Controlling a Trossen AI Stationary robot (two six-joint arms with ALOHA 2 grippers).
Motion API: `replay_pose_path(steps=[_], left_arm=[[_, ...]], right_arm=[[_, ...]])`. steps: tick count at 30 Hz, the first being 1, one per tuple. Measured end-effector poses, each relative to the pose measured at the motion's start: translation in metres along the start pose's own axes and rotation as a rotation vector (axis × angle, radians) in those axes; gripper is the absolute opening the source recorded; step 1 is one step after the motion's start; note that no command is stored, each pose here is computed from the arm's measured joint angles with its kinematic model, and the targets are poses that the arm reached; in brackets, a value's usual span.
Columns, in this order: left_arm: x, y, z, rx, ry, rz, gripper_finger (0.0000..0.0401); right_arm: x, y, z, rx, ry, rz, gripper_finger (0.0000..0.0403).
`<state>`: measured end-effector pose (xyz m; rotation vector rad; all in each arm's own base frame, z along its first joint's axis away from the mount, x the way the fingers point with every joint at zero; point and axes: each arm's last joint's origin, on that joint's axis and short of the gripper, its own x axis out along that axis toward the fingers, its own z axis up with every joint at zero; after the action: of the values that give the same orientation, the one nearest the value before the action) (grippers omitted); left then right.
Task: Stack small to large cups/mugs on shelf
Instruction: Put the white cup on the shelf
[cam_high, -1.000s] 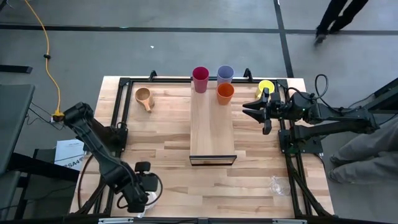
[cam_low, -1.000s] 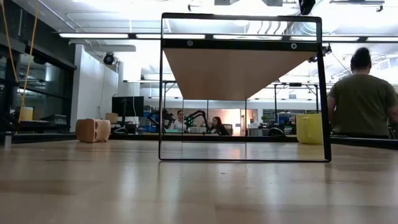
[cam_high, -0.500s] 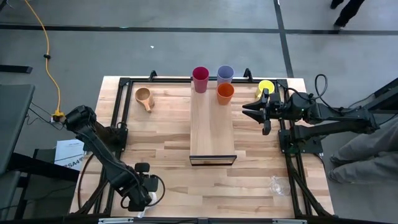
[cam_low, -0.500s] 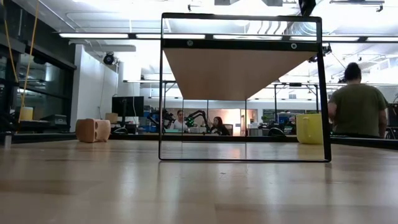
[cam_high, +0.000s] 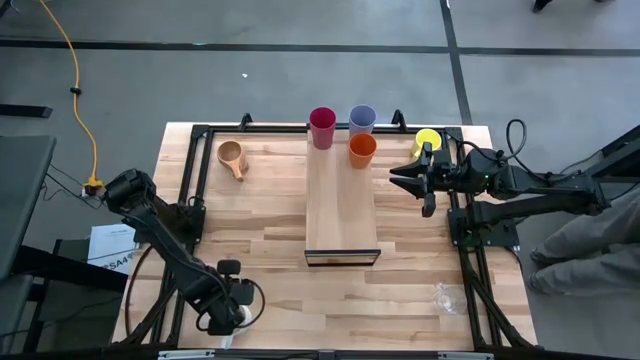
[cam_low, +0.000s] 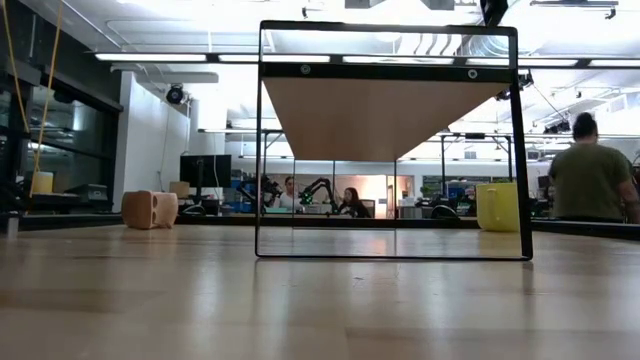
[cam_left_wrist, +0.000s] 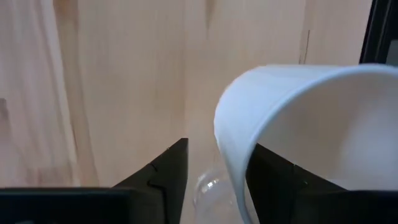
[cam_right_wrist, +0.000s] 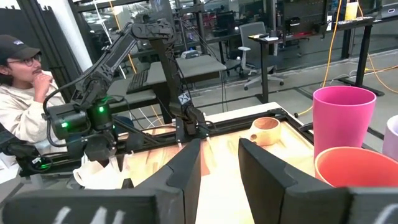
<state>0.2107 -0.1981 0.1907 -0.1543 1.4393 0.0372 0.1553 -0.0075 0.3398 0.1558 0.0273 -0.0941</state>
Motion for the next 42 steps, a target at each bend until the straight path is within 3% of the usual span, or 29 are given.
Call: replay_pose_path(steps=[7,13,18,24,31,36,42], left_arm=[[-0.004,0.000,0.003,0.010,-0.047,0.032,0.0013],[-0.036,0.007,0.014,-0.027,-0.127,-0.010,0.0005],[-0.095,0.036,0.023,-0.088,-0.285,-0.067,0.0004],[-0.181,0.091,0.017,-0.191,-0.671,-0.110,0.0003],[-0.242,0.151,0.002,-0.254,-1.161,-0.044,0.0002],[-0.237,0.181,0.010,-0.223,-1.372,-0.014,0.0001],[-0.188,0.213,0.028,-0.242,-1.516,-0.147,0.0001]], right_arm=[[0.000,0.000,0.000,0.000,0.000,0.000,0.0099],[0.000,0.000,0.000,0.000,0.000,0.000,0.0099],[0.000,0.000,0.000,0.000,-0.001,0.000,0.0099],[0.000,0.000,0.000,0.002,0.000,0.000,0.0099],[0.000,0.000,0.000,0.036,-0.001,0.000,0.0099],[0.000,0.000,0.000,0.088,-0.001,0.001,0.0099],[0.000,0.000,0.000,0.047,-0.001,0.005,0.0099]])
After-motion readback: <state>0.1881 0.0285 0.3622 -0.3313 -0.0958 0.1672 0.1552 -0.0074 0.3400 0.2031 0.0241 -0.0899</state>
